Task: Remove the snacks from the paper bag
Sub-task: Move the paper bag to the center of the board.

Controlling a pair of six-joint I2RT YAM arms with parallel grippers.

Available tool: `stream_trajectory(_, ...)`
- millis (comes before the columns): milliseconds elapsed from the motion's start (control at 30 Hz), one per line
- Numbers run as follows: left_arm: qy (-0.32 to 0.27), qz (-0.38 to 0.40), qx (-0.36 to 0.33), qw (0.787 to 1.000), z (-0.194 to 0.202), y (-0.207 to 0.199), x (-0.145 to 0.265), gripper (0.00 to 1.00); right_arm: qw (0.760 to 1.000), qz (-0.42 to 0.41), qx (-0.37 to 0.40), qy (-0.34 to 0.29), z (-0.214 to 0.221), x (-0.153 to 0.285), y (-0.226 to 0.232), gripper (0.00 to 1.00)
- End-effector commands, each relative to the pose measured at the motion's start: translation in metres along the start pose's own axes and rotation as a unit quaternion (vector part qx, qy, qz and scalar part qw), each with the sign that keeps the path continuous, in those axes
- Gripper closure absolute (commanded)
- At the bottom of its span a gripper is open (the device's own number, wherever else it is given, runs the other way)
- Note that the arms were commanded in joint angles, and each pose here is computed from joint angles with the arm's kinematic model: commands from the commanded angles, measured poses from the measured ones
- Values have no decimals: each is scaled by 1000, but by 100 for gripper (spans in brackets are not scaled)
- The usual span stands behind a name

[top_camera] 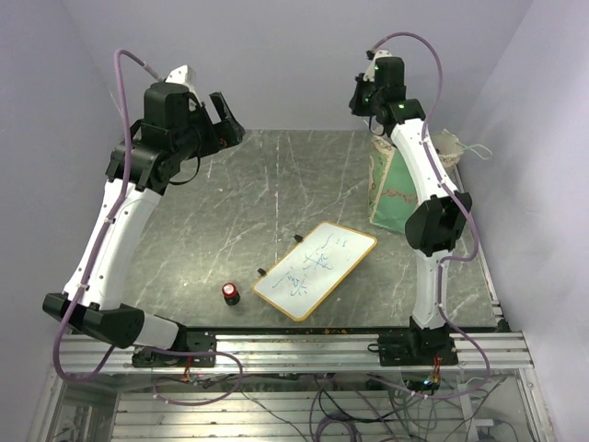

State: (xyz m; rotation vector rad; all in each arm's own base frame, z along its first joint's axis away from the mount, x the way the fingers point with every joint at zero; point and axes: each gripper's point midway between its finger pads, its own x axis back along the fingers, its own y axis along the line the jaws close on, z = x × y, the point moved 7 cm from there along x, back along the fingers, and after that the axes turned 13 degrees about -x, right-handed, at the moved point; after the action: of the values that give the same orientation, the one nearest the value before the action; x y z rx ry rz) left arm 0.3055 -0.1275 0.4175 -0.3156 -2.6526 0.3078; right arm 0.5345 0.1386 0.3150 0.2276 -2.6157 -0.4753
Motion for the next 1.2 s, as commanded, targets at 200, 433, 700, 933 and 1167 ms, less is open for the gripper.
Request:
stream_trajectory(200, -21, 33, 33, 999, -11, -7, 52, 0, 986, -151, -12, -71, -3, -13, 92, 100)
stream_trajectory(433, -27, 42, 41, 998, -4, -6, 90, 1, 969, -210, 23, -127, 6, -25, 147, 100)
stream_trajectory(700, -11, 62, 47, 997, 6, -7, 130, 0, 953, -279, -19, -118, 48, -28, 214, 100)
stream_trajectory(933, -8, 66, 38, 997, 7, -6, 151, 0, 938, -328, -62, -95, 74, 5, 270, 100)
stream_trajectory(1167, -9, 83, 36, 996, 10, -9, 159, 1, 927, -358, -97, -59, 91, 23, 298, 100)
